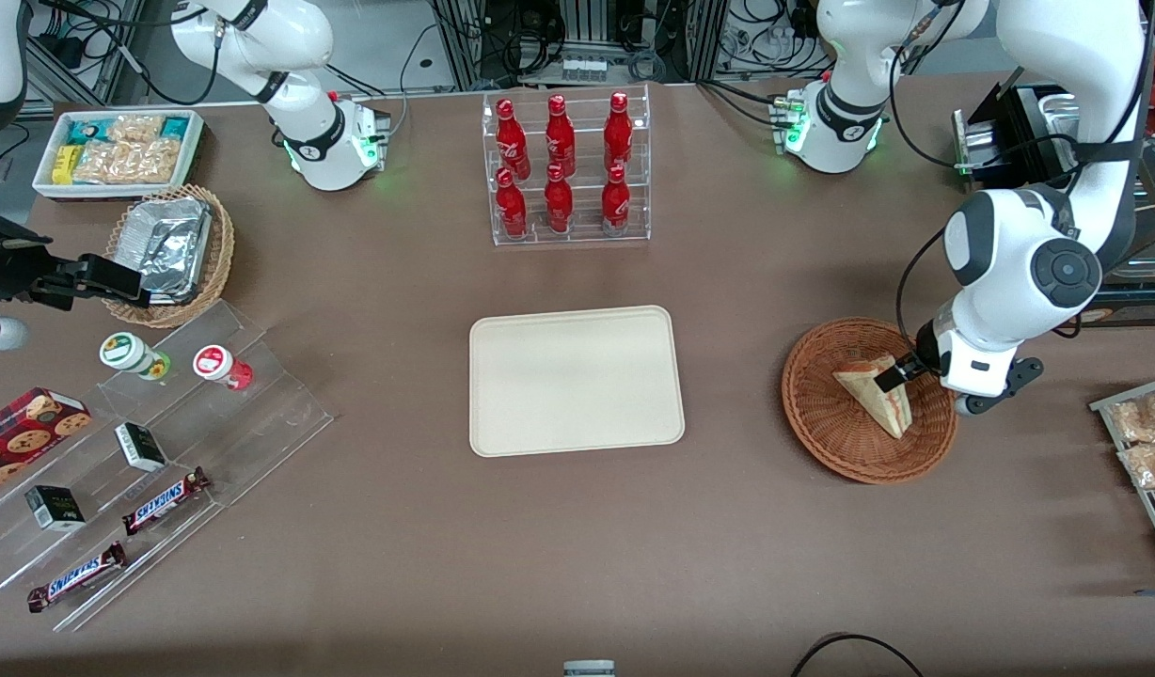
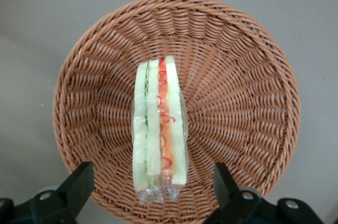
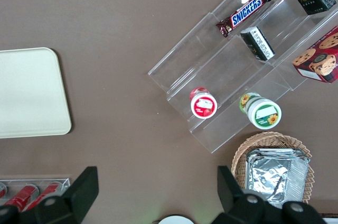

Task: Place sandwich from basket to tray
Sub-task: 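Lower the open left gripper around the wrapped sandwich in the basket, then close the left gripper on the sandwich and lift it from the basket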

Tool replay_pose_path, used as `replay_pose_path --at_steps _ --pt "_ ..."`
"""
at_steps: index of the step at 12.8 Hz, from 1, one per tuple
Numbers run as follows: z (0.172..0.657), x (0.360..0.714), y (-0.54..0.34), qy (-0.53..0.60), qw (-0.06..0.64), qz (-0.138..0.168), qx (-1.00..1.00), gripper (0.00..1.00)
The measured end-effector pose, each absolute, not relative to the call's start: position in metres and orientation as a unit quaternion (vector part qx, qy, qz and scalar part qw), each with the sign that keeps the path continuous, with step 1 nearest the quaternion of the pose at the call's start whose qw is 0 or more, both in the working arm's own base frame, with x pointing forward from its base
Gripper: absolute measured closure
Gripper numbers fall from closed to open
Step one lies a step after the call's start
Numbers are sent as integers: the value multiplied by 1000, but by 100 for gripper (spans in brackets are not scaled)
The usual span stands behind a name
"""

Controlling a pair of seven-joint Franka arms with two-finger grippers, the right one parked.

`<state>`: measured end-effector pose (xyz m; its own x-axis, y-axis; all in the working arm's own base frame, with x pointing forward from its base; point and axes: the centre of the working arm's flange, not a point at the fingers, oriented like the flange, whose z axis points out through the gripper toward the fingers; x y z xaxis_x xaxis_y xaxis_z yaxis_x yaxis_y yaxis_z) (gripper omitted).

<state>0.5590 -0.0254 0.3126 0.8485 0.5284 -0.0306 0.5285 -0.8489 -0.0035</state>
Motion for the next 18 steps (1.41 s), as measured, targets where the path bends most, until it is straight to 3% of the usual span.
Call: replay_pose_path --at_steps 15,17,18 --pt "258 557 -44 305 4 -29 952 0" --pt "256 556 -44 305 3 -31 952 5" --pt "254 555 -43 304 2 -32 952 17"
